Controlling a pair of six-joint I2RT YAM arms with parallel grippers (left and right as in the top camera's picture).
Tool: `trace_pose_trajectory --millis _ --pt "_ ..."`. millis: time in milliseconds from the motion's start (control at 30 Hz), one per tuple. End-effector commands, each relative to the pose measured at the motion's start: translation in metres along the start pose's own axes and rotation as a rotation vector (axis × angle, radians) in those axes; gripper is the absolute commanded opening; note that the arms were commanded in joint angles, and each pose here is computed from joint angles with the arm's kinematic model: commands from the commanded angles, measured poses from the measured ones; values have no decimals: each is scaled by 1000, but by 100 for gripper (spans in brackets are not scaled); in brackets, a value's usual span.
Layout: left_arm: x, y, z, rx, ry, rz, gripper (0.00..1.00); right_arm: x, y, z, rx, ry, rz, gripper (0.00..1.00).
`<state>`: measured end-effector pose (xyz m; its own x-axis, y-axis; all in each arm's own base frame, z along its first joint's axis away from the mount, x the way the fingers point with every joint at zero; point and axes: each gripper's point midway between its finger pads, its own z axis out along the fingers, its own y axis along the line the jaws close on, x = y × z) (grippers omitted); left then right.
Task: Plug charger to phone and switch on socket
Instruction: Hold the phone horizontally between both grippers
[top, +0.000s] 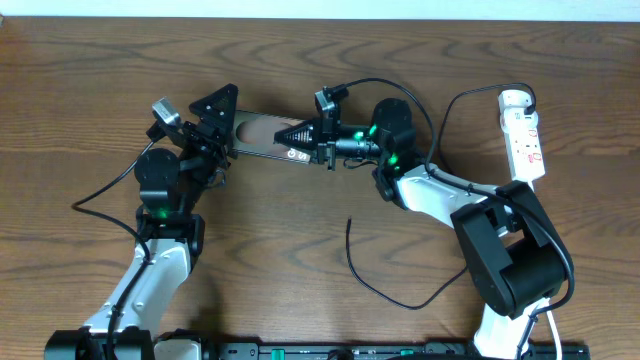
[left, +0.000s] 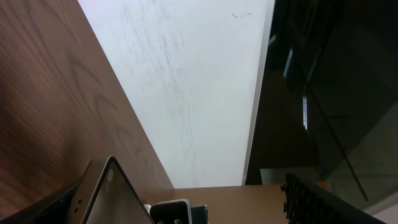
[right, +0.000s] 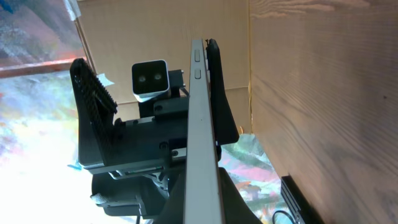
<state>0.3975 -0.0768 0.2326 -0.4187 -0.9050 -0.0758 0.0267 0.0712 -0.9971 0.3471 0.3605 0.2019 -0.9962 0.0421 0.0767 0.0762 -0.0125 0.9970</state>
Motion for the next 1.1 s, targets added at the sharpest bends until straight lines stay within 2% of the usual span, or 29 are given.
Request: trace_pose_trajectory --millis 0,433,600,867,933,1033,1067 --pt "7 -9 -2 26 36 9 88 6 6 8 -10 5 -34 1" --pt "8 -9 -2 27 45 9 87 7 3 17 -2 -21 -18 2" --pt "9 -9 -1 27 47 9 78 9 2 20 -1 -20 -16 2" --pt "11 -9 -1 27 55 10 75 12 2 26 -1 -24 -15 2" --pt "11 -9 -1 27 58 10 68 14 2 27 -1 -23 -15 2" --pt "11 -9 -1 27 58 10 52 16 2 30 -1 -23 -15 2" --pt "11 -9 -1 27 58 10 44 16 2 30 -1 -23 -15 1"
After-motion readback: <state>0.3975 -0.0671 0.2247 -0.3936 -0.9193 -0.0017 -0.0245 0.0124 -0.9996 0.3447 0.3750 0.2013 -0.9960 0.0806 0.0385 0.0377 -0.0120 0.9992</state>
